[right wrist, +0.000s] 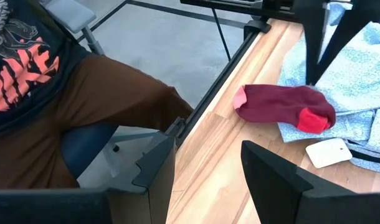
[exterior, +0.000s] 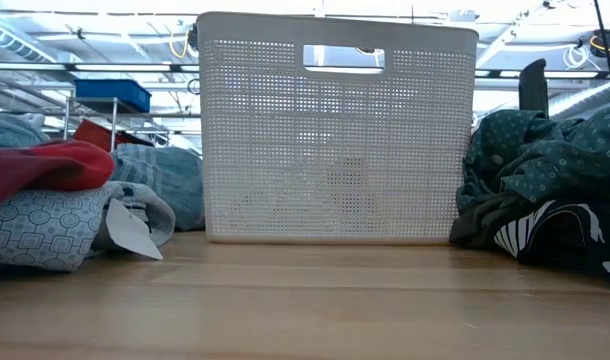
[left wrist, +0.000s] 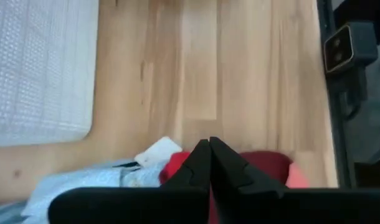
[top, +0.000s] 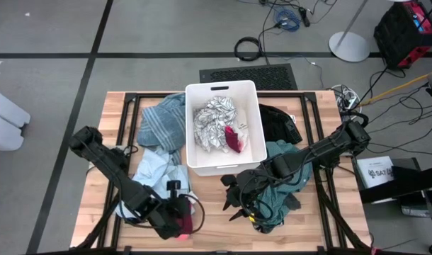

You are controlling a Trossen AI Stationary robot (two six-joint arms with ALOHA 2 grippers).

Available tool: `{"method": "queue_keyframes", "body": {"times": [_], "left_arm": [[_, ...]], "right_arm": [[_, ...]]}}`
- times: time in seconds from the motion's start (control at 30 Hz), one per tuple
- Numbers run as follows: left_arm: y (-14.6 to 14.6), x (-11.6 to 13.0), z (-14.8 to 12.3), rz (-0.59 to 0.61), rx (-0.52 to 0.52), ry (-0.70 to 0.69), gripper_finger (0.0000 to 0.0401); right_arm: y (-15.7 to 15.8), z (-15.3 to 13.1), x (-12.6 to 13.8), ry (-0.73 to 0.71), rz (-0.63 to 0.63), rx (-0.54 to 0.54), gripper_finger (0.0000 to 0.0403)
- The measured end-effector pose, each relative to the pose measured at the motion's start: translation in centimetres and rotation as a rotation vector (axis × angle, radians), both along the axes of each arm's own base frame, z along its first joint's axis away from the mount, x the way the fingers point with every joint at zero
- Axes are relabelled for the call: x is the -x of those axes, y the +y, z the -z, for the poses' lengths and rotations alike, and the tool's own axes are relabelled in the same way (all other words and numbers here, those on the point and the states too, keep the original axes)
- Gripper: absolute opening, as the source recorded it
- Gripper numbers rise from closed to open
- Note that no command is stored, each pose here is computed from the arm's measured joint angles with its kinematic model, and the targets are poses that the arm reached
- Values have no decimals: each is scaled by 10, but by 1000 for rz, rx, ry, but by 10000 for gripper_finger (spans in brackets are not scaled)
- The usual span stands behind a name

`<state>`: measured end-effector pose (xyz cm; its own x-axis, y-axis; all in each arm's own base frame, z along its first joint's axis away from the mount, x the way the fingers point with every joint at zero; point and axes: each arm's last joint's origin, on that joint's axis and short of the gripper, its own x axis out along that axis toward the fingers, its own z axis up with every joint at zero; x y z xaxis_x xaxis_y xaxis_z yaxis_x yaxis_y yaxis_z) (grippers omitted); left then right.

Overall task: Sort clothes
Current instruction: Put the red sock into the white bin

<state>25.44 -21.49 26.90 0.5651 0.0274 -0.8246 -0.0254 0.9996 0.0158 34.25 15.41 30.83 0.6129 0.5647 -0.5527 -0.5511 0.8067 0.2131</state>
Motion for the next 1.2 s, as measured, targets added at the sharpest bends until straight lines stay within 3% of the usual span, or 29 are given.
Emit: {"method": "queue_keyframes", "body": {"times": [0.1,0.33,0.6,0.73,1.0,1.2], "left_arm": [[-4,-4,8,-4,-2,13,31],[-28,-9,46,83,1,126,135],[-48,-16,69,173,147,208,224],[-55,-21,82,181,154,201,238],[-62,-23,118,212,171,350,240],[-63,-24,123,222,169,373,230]], "right_arm": [[0,1,0,10,1,3,171],[-1,2,1,28,1,9,171],[-1,2,1,28,1,9,171],[-1,2,1,28,1,9,171],[-1,2,2,31,1,10,171],[-1,2,2,31,3,12,171]]}}
